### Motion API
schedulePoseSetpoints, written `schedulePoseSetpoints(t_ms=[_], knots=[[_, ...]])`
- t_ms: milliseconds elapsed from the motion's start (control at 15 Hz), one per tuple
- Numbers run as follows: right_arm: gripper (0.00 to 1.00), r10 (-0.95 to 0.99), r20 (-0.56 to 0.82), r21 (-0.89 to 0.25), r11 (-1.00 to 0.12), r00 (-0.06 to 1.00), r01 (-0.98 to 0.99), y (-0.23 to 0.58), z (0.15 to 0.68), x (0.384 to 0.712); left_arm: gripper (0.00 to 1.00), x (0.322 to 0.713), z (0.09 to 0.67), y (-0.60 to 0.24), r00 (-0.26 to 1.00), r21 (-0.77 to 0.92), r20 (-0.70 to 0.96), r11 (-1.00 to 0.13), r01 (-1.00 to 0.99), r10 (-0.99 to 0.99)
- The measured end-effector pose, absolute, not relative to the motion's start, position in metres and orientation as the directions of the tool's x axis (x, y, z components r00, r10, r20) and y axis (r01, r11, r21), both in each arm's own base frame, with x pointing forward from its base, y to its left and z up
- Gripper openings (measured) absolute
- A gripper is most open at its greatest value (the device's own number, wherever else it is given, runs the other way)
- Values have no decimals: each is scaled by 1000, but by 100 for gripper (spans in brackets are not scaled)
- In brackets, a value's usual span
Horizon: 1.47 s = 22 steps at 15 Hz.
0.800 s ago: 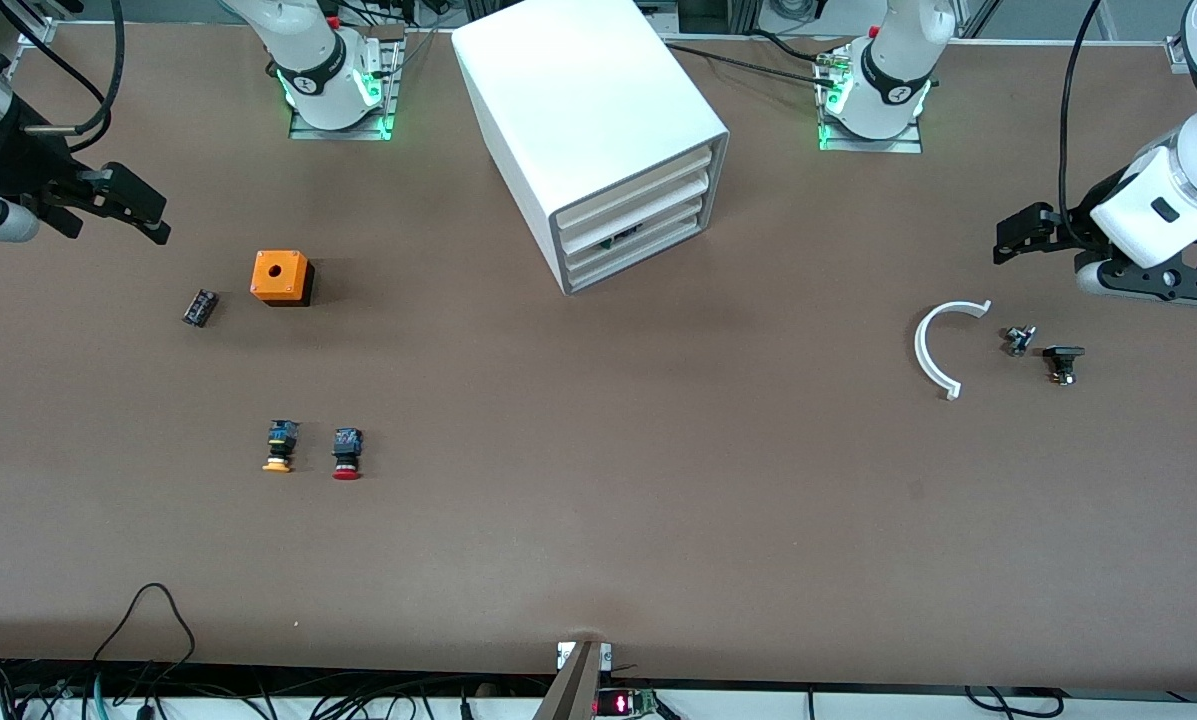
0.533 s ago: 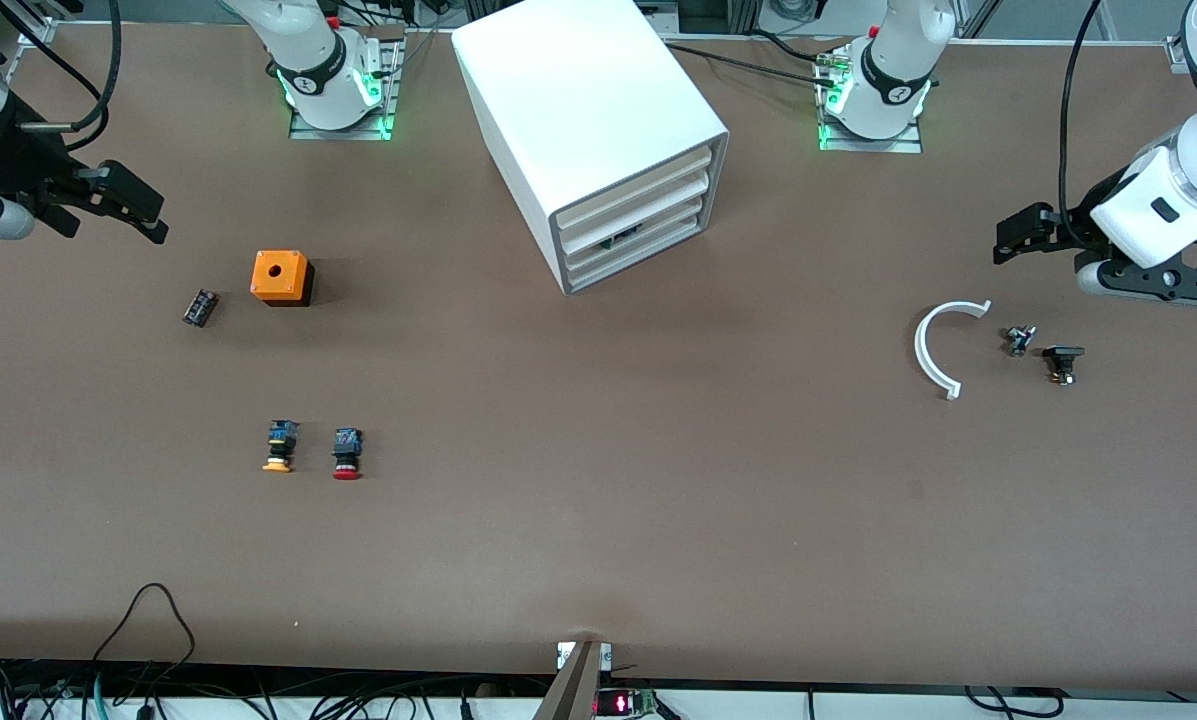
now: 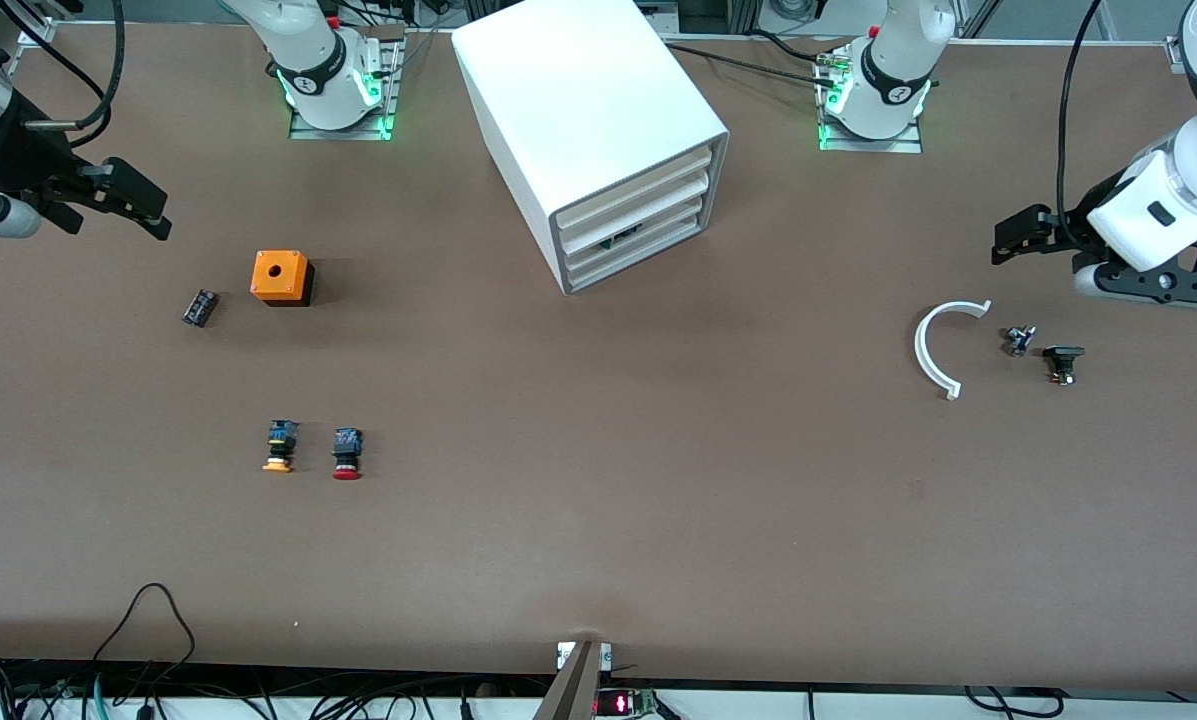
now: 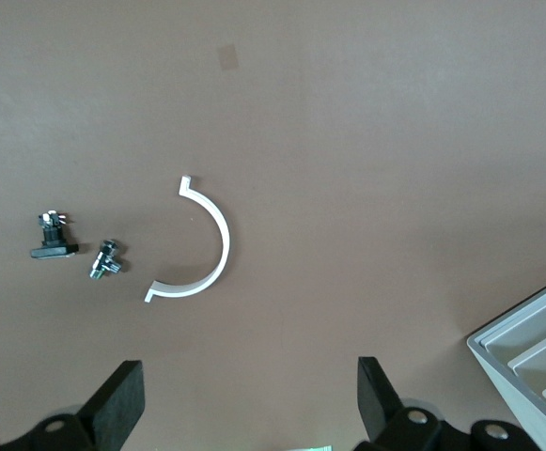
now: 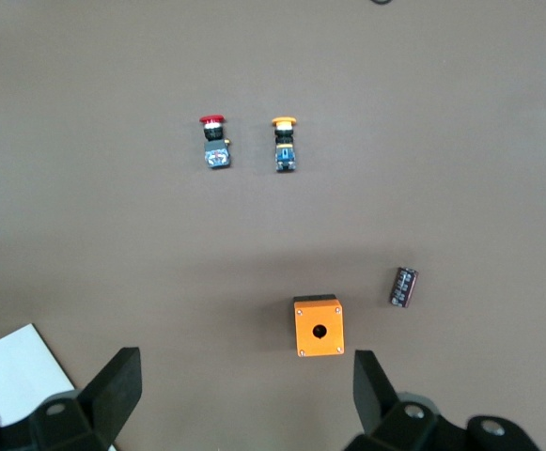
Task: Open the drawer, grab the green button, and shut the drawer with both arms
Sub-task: 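Reach the left gripper toward the drawer handle while the right gripper moves forward, then grasp the white drawer's handle with the left gripper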
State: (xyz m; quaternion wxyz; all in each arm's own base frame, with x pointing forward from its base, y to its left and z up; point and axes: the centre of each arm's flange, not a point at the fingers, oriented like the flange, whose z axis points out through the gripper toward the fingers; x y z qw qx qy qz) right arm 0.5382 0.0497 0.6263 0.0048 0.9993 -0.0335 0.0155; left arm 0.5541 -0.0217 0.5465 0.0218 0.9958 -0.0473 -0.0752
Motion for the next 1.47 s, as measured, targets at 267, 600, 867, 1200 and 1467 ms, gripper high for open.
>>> schedulePoseSetpoints(t_ms=[267,600,867,1200,1467], knots=[[100,-66,-20,12,-998,998,-66,50,601,548,100,562,505,-44,959,63,-248,-990,-126,-138],[100,-66,-68,10,-998,995,-66,49,562,569,100,569,453,-88,921,271,-345,-958,-89,-183],[100,-67,-58,2,-998,996,-67,49,536,588,100,574,406,-120,888,535,-361,-843,-52,-285],[100,-68,-33,-10,-998,997,-68,49,502,612,100,568,337,-152,912,769,-188,-633,-94,-364],[100,-69,-33,-18,-997,997,-70,49,476,630,99,528,266,-181,917,861,-117,-499,-98,-381]])
